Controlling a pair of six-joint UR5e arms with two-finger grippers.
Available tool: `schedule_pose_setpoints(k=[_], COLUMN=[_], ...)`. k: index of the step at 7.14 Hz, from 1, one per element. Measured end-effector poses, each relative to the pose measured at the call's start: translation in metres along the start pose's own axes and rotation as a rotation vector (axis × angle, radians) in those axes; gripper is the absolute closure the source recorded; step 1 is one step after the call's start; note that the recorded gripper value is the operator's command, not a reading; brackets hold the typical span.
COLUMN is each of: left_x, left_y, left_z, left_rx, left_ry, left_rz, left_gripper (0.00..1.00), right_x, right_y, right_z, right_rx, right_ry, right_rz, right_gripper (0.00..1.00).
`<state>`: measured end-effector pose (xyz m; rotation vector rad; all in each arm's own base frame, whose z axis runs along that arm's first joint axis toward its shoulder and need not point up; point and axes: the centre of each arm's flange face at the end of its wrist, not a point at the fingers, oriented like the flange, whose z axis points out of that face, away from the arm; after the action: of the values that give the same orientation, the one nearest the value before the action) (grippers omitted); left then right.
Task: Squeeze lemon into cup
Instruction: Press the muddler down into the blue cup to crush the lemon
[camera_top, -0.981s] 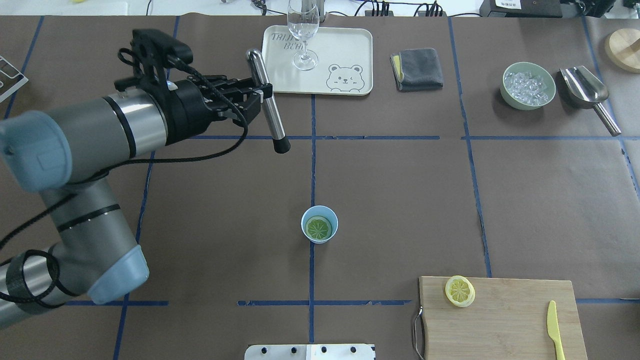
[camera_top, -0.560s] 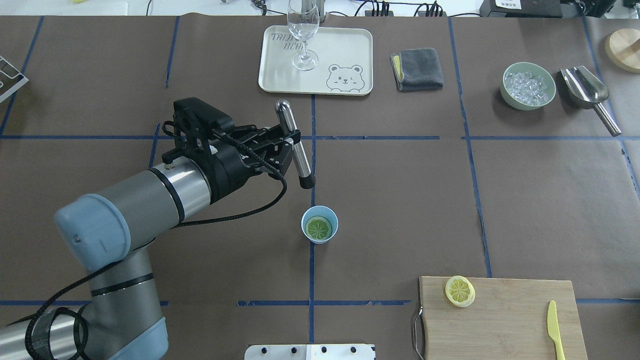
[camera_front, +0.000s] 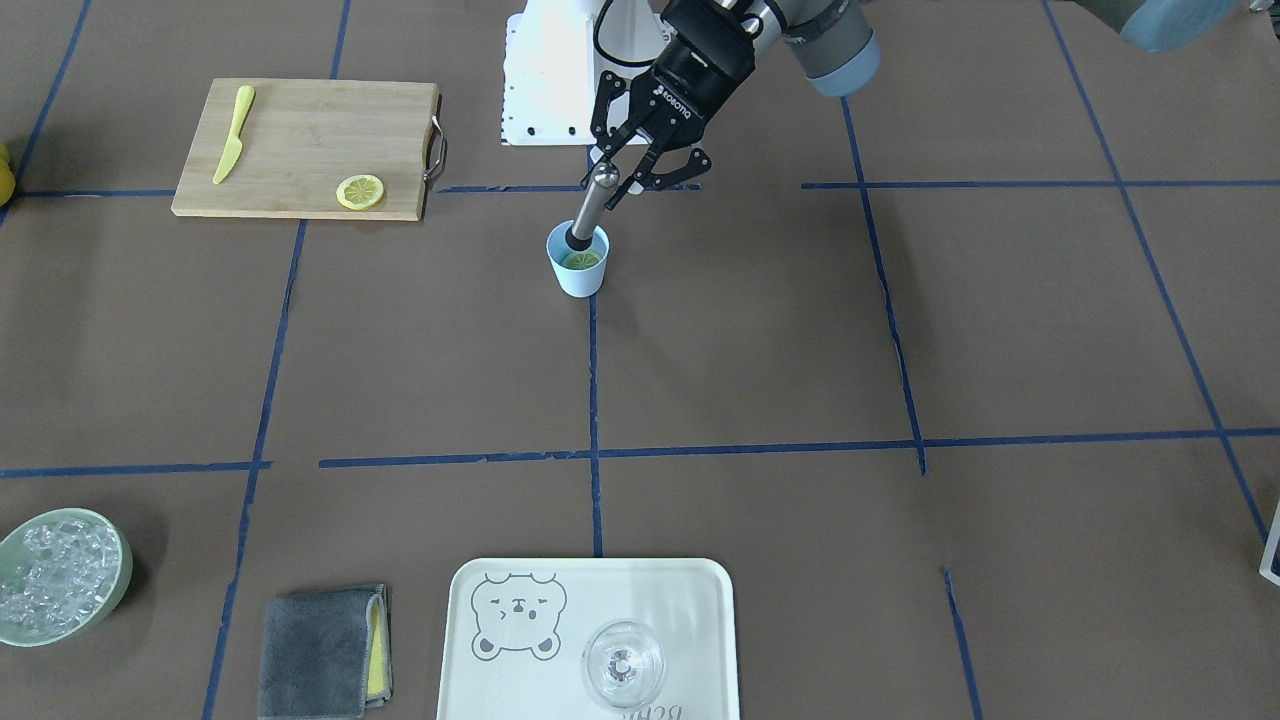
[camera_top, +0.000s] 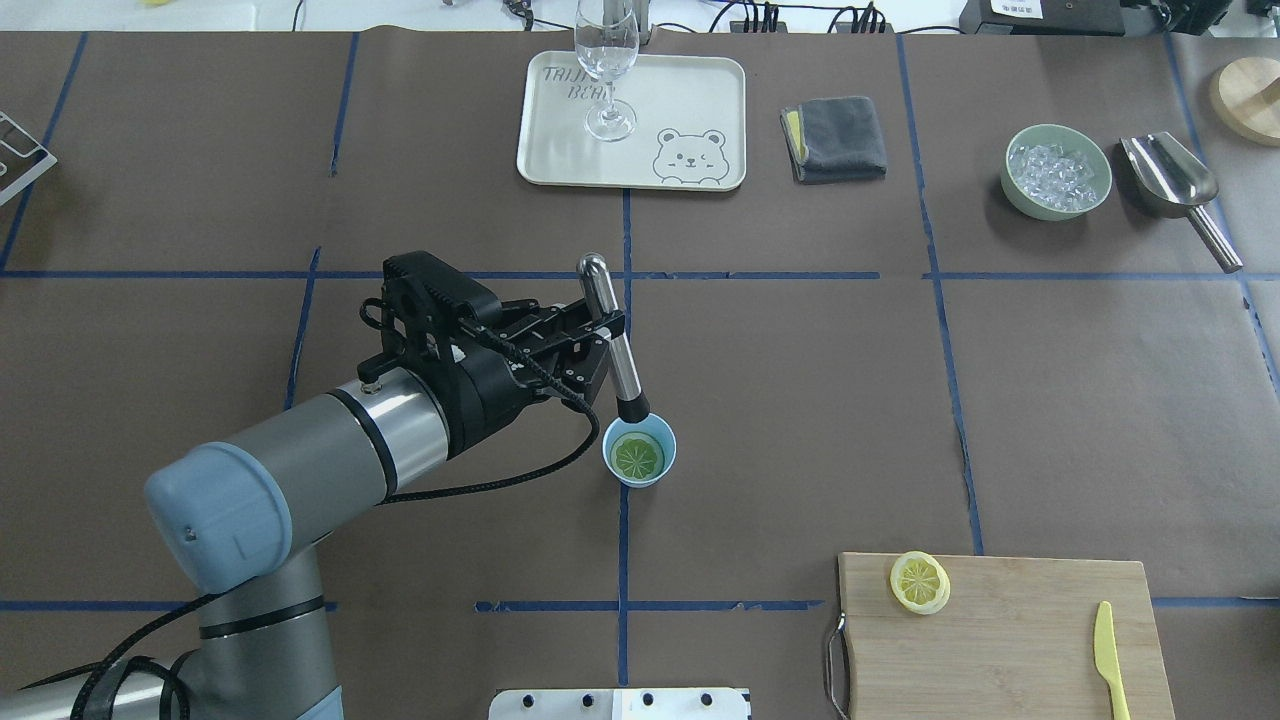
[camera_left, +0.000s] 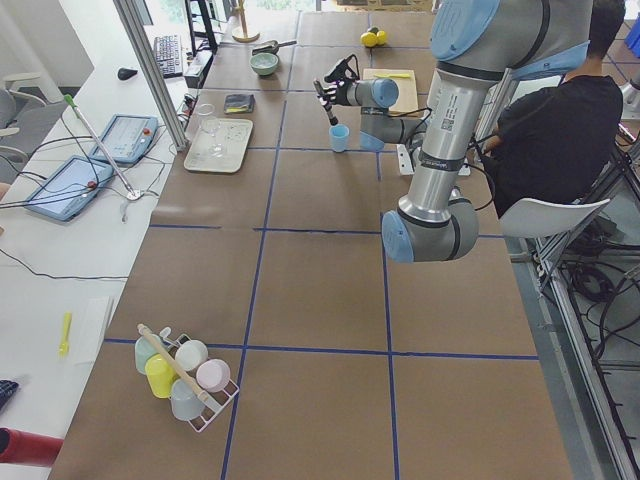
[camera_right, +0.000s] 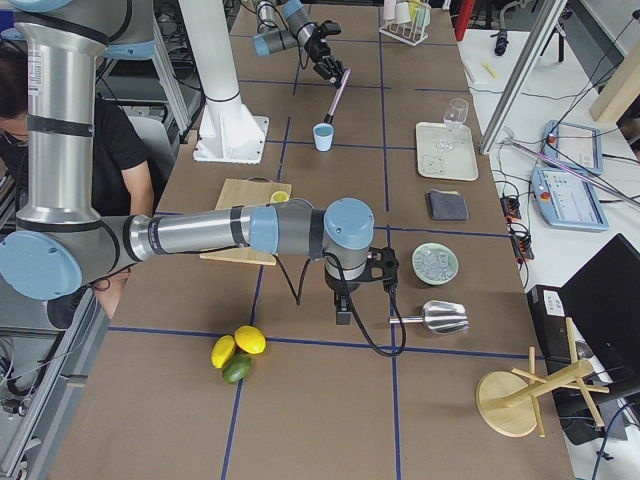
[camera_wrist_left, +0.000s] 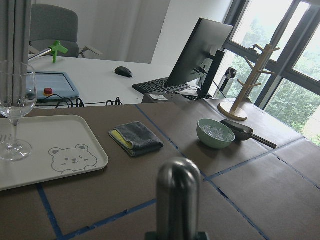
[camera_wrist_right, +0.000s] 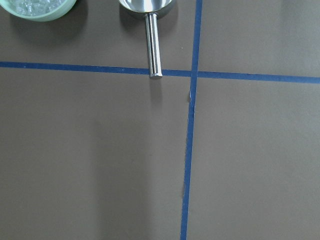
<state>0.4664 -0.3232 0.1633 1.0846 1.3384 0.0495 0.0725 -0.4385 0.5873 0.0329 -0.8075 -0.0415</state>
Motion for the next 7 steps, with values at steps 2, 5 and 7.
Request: schedule_pose_setpoints(k=[2, 5, 7], left_x=[0.004, 0.003, 0.002], left_y=[0.010, 0.025, 0.033], left_z=[0.003, 0.012, 0.017], left_rx=[-0.018, -0.043, -0.056], left_ry=[0.002, -0.008, -0.012], left_rz=[0.001, 0.008, 0.011], left_gripper=[1.00, 1.00, 1.00], right_x=[0.000, 0.000, -0.001], right_y=[0.000, -0.001, -0.001], right_z=[-0.001, -0.001, -0.003], right_rx=[0.001, 0.003, 0.008], right_ry=[0.000, -0.001, -0.002], right_rz=[0.001, 0.001, 0.000], right_gripper=[0.00, 0.00, 0.00])
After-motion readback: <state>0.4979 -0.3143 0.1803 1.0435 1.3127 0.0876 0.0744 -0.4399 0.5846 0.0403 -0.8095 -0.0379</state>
